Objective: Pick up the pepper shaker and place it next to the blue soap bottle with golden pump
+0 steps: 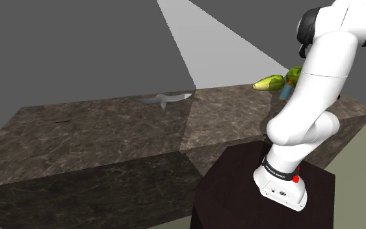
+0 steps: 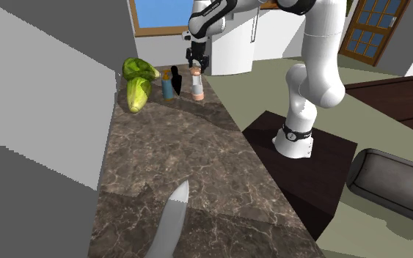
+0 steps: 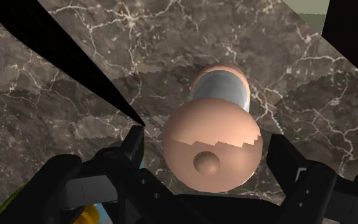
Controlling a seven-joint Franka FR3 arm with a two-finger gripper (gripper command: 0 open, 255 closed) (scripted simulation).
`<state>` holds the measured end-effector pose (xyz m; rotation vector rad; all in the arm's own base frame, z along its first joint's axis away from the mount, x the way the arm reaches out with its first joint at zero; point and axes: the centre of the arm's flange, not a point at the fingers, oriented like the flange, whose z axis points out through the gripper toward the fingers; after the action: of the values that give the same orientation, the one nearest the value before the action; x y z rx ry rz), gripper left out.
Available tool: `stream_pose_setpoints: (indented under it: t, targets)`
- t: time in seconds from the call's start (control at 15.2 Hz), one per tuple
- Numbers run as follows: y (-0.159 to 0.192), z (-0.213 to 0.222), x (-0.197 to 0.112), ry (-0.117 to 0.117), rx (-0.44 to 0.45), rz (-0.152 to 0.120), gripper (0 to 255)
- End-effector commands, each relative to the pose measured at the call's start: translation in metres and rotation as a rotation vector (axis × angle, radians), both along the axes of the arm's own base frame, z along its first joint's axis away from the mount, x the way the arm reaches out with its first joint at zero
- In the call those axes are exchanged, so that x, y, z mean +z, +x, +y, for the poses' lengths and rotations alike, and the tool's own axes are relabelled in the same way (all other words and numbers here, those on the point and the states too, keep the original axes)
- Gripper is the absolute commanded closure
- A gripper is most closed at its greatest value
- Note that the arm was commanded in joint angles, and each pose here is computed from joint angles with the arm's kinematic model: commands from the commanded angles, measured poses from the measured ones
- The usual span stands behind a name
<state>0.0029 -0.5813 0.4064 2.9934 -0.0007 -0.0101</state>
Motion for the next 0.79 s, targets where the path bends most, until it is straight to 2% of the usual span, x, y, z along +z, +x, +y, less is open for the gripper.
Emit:
stream_pose_setpoints:
  t: [0.0, 0.2, 0.46, 0.73]
  targets:
    - [0.000, 0.000, 0.000, 0.000, 0.000, 0.000, 0]
    - [0.000, 0.000, 0.000, 0.000, 0.000, 0.000, 0]
    - [0.000, 0.007, 0.049, 0.000, 0.000, 0.000, 0]
    - [0.000, 0.007, 0.049, 0.000, 0.000, 0.000, 0]
